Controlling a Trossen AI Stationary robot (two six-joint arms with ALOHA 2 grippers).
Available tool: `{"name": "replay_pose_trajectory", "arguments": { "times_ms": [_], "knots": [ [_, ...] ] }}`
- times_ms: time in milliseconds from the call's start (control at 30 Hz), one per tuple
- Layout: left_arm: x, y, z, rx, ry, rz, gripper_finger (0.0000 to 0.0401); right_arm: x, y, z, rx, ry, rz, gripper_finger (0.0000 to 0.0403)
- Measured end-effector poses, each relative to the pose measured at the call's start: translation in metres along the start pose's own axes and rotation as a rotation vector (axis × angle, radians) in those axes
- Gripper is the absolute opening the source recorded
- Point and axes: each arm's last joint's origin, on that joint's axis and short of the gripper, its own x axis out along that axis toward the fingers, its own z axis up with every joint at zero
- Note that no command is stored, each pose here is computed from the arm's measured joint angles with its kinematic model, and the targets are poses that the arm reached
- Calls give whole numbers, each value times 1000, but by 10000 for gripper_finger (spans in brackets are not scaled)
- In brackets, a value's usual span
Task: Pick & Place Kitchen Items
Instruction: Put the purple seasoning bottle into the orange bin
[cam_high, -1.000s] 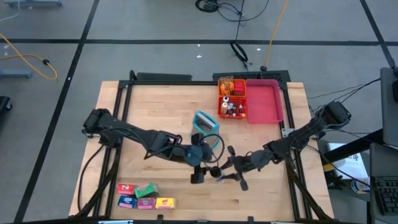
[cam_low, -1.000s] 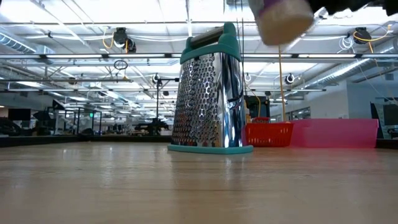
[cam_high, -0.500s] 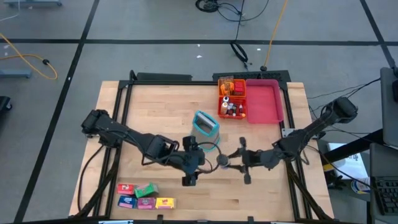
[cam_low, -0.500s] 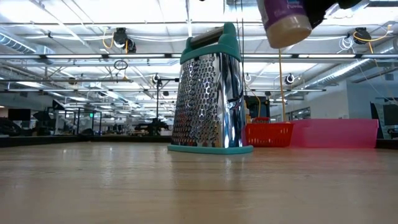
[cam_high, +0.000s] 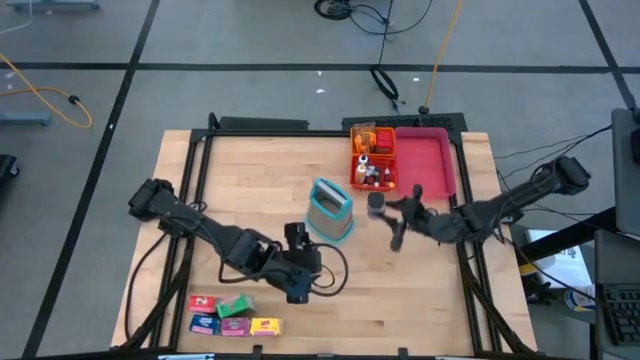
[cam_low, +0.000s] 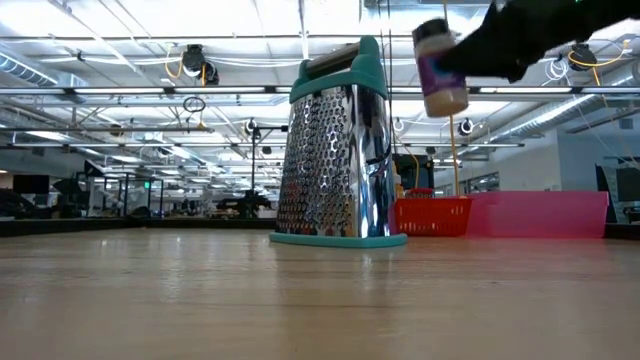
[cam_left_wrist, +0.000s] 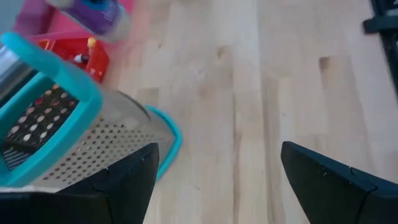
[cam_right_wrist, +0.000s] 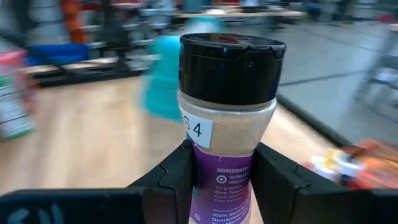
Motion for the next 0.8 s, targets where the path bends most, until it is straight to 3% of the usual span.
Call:
{"name": "replay_pose_trajectory", "arguments": {
  "times_ms": [300, 700, 800],
  "knots": [
    [10, 0, -13, 3, 45, 52, 340, 18, -51, -2, 23, -12, -265, 121],
    [45, 14, -39, -6, 141, 102, 340, 45, -123, 10, 86, -52, -305, 121],
    [57, 17, -46, -24, 146, 69, 340, 54, -140, 7, 105, -47, -306, 121]
  ]
}}
